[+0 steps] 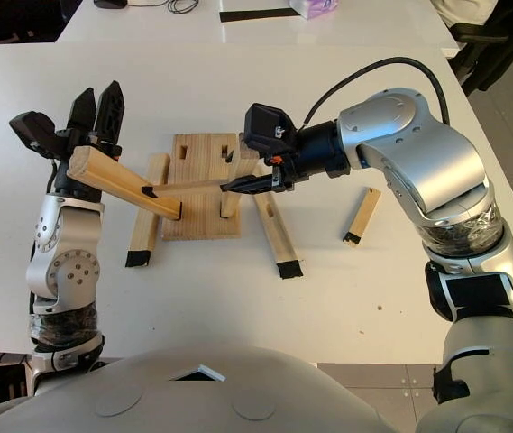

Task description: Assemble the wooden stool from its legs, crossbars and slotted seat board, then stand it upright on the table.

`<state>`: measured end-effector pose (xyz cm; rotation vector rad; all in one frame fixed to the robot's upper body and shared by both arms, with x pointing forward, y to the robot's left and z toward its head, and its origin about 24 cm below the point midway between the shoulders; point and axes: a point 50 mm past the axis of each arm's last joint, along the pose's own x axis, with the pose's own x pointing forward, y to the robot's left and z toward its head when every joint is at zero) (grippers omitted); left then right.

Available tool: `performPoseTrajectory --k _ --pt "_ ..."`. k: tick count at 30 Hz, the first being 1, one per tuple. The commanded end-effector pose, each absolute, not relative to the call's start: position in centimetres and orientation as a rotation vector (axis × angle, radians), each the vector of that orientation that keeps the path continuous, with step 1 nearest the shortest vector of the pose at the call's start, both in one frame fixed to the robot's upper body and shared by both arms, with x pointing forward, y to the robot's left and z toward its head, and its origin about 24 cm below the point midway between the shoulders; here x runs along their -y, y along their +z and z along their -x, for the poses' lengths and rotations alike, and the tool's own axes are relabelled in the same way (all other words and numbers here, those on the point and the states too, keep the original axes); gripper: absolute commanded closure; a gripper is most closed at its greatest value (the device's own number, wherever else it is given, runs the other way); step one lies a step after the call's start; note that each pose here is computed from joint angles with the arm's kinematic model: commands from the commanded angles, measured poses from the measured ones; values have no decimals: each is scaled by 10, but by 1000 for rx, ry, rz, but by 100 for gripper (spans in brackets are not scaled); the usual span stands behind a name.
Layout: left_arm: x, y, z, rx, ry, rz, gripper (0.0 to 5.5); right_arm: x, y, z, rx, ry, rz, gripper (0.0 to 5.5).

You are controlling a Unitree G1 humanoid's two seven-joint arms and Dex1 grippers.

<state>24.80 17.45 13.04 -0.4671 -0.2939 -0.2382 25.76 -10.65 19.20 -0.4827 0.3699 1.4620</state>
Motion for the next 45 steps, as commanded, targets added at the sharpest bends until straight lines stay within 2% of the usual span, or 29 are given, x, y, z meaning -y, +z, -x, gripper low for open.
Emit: performPoseTrajectory --k 1,4,14,22,26,31,39,43,44,45 --pt "-141 131 -253 248 -413 463 233 82 137 -246 -551 1541 366 348" --pt "-166 145 -254 318 -287 510 233 91 145 -252 -520 1457 326 348" --pt "-212 194 -245 475 -91 484 233 97 159 -245 -483 1395 281 348" --pt "-210 174 -244 396 -39 477 233 109 179 -244 -460 1386 299 348" --pt "-216 186 -241 443 15 415 233 114 192 -246 -441 1380 336 348" --pt "-210 203 -238 498 10 370 233 114 199 -246 -426 1391 369 348" --pt "-198 181 -239 407 -8 375 233 119 179 -254 -462 1388 454 348" --pt "-196 174 -240 382 -12 385 233 120 179 -257 -407 1422 465 348" --pt "-196 174 -240 381 -9 395 233 120 180 -258 -377 1431 465 312" --pt "-197 174 -241 381 -8 402 233 121 180 -258 -355 1434 462 308"
